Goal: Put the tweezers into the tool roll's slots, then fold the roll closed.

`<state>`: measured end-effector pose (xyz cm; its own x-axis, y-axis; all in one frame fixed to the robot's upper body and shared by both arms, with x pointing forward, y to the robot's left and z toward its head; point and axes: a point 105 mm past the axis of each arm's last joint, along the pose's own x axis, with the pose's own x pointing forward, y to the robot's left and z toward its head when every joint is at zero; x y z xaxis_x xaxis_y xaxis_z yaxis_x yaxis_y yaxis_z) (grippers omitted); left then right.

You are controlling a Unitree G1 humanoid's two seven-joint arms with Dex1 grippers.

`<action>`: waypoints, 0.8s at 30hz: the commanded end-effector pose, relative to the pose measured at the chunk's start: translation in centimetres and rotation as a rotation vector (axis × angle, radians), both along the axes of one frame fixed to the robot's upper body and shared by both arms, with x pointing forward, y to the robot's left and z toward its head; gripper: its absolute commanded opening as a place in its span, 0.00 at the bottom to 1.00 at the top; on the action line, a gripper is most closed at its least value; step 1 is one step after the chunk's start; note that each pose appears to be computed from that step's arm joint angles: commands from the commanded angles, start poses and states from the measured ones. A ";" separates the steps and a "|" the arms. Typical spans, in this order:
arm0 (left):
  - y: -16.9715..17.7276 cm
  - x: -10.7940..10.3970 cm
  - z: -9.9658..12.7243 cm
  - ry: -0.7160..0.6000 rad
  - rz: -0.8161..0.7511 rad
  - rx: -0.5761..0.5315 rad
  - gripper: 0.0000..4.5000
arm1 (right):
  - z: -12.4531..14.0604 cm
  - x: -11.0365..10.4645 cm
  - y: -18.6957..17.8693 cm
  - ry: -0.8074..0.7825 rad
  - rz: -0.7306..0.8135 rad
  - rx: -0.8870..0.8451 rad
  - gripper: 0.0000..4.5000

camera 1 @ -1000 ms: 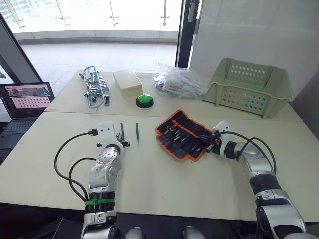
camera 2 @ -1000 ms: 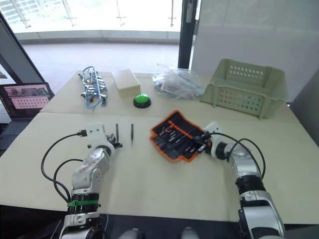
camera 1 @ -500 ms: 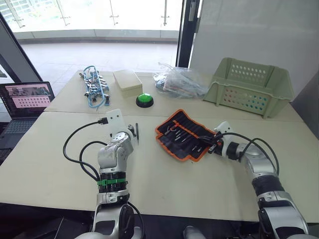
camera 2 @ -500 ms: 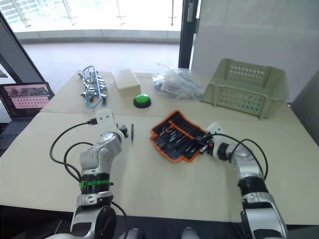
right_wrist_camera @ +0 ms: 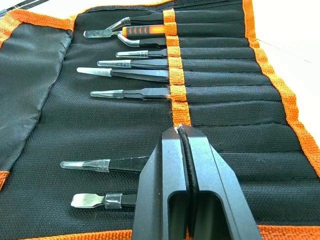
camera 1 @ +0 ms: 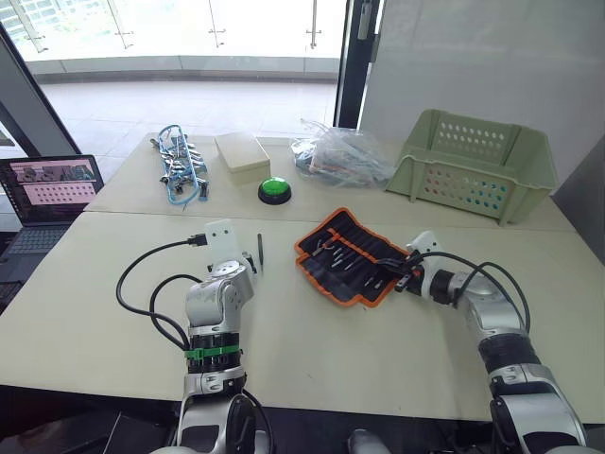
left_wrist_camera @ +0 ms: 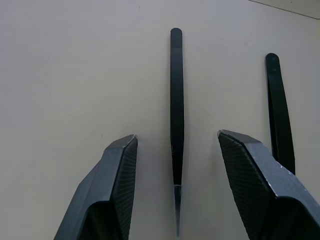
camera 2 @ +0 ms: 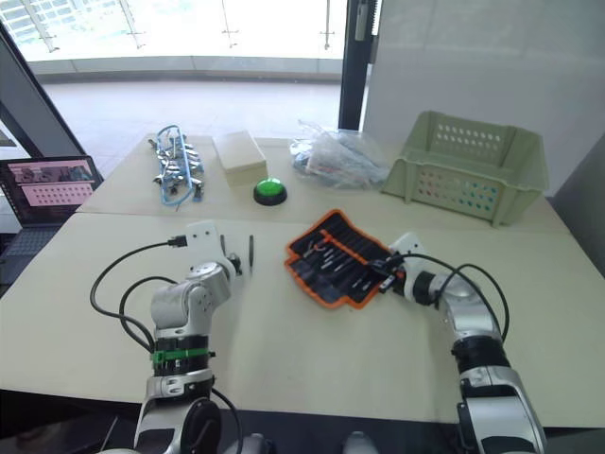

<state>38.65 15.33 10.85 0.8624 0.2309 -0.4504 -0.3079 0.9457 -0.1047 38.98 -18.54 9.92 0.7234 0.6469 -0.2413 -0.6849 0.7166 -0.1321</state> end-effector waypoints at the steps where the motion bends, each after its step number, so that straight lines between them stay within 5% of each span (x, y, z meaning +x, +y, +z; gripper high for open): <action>1: 0.0 -0.3 0.1 0.005 -0.009 0.051 0.61 | -0.3 -0.2 -0.9 0.017 -0.020 -0.019 0.00; 17: 0.2 -1.7 -2.9 0.112 -0.067 0.137 0.61 | -0.5 -0.3 -0.6 0.018 -0.015 -0.021 0.00; 24: 0.6 -1.9 -3.1 0.116 -0.062 0.169 0.13 | -0.3 -0.2 -0.3 0.016 -0.008 -0.020 0.00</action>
